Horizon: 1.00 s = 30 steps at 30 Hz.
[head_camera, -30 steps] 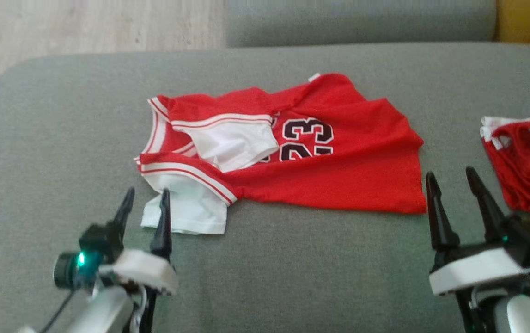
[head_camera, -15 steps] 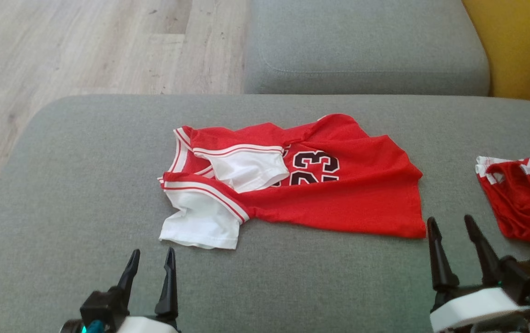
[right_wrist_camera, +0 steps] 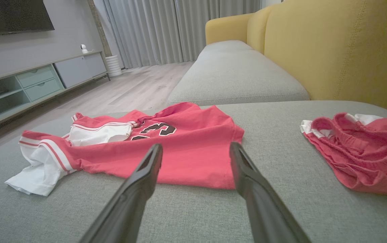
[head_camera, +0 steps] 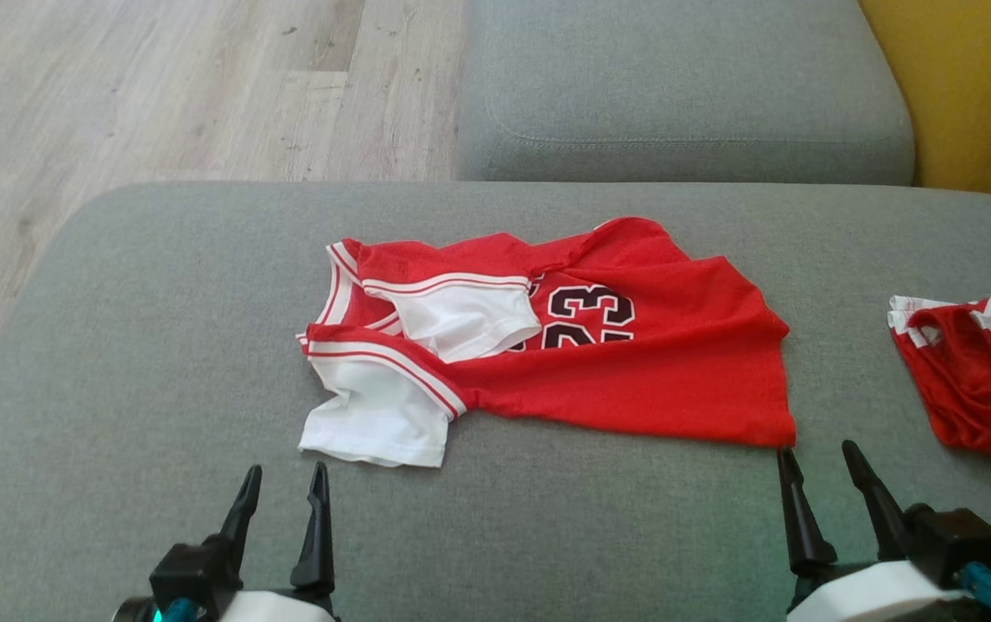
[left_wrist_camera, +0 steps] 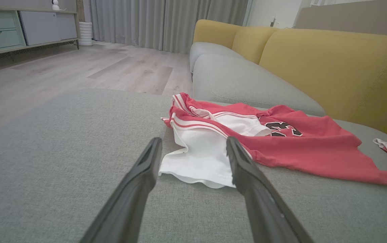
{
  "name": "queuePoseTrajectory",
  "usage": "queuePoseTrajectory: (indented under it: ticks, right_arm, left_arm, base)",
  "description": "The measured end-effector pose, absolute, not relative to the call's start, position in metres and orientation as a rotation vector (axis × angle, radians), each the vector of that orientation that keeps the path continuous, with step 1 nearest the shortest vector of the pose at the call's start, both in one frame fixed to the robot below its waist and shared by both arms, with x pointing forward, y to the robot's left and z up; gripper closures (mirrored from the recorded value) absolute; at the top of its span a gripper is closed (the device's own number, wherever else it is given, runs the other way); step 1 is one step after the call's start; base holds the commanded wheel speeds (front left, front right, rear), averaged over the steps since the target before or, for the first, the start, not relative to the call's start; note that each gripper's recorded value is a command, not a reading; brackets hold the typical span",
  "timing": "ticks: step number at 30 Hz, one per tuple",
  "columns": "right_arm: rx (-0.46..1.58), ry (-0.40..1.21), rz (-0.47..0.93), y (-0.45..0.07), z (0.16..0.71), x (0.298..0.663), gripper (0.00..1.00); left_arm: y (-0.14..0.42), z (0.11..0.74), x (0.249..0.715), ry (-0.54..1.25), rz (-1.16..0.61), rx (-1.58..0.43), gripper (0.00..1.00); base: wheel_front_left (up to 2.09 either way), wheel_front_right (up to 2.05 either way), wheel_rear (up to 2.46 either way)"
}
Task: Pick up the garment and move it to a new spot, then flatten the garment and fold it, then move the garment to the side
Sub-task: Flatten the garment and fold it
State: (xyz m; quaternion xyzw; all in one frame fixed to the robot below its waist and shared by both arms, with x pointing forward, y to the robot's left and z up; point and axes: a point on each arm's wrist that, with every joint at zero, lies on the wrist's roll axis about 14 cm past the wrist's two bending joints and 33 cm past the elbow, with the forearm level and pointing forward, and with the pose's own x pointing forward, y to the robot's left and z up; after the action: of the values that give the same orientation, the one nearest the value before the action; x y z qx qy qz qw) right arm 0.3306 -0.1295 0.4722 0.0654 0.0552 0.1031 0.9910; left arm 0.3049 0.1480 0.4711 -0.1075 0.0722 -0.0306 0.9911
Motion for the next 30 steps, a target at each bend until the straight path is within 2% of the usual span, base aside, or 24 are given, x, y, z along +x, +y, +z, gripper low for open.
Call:
queuePoseTrajectory:
  ticks: [11,19,30]
  right_arm:
    - [0.131,0.127,0.208,-0.129,0.467,0.333,0.00]
    - [0.134,0.139,0.205,-0.129,0.464,0.341,0.00]
    - [0.117,0.156,0.221,-0.123,0.464,0.373,0.00]
  left_arm:
    - [0.149,0.471,0.305,0.149,-0.055,-0.224,0.00]
    - [0.153,0.449,0.310,0.253,-0.039,-0.230,0.00]
    - [0.160,0.407,0.371,0.462,-0.015,-0.245,0.00]
  base:
    - [0.00,0.00,0.00]
    - [0.00,0.00,0.00]
    - [0.00,0.00,0.00]
